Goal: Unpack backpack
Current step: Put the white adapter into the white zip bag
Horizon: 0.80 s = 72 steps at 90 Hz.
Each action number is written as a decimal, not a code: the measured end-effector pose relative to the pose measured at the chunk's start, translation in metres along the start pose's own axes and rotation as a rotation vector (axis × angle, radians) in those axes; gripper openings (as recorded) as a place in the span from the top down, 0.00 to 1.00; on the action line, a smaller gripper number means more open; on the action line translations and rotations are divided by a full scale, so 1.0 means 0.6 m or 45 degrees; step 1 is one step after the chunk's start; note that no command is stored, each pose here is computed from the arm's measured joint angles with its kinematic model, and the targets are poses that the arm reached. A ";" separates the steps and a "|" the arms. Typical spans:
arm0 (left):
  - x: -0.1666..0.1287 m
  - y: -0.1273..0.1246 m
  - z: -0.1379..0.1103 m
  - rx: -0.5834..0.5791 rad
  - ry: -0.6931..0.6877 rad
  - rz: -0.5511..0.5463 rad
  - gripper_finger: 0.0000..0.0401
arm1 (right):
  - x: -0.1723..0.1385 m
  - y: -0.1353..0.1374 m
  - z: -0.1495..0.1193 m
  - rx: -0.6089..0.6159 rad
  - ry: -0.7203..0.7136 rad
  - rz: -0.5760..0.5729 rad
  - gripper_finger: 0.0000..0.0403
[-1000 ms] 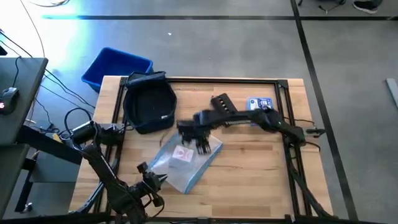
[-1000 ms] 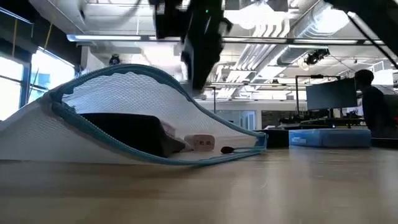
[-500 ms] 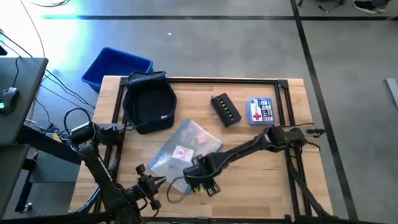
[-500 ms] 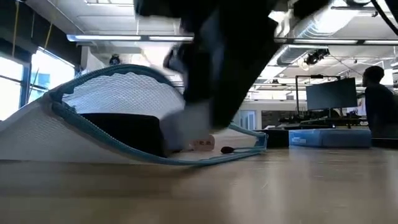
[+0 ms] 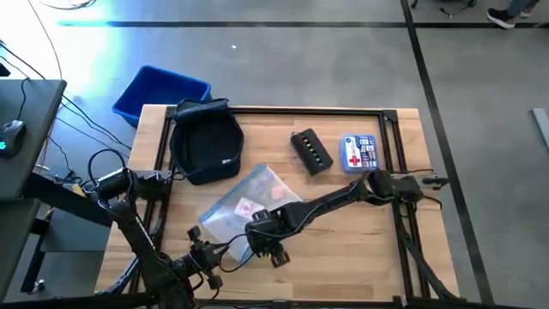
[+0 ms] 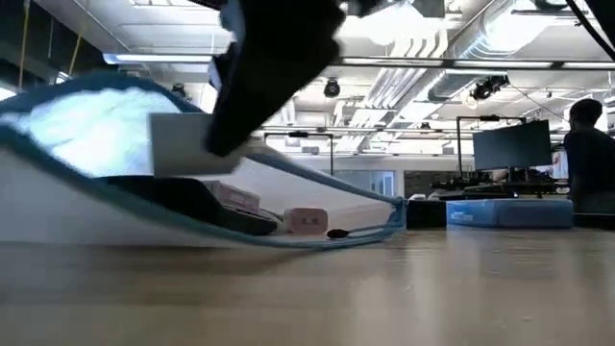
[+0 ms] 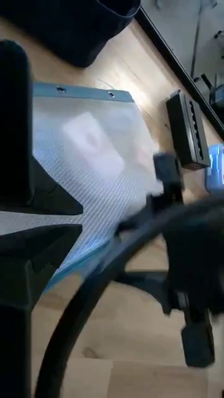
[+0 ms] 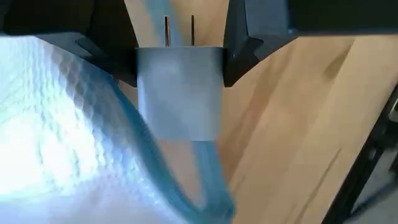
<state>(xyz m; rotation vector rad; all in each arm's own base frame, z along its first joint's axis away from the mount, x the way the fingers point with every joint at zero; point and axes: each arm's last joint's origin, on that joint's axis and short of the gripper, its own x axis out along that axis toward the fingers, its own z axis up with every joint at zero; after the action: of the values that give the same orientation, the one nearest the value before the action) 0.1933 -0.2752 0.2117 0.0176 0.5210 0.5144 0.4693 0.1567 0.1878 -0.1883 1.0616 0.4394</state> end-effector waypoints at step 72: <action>0.000 -0.001 0.001 0.015 -0.019 -0.001 0.96 | 0.025 -0.108 0.028 0.459 -0.455 -0.057 0.58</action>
<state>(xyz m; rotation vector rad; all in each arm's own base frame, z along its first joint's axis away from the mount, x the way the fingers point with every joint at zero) 0.1938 -0.2755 0.2121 0.0324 0.5096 0.5097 0.5170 0.1086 0.1792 0.1818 0.7665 0.2237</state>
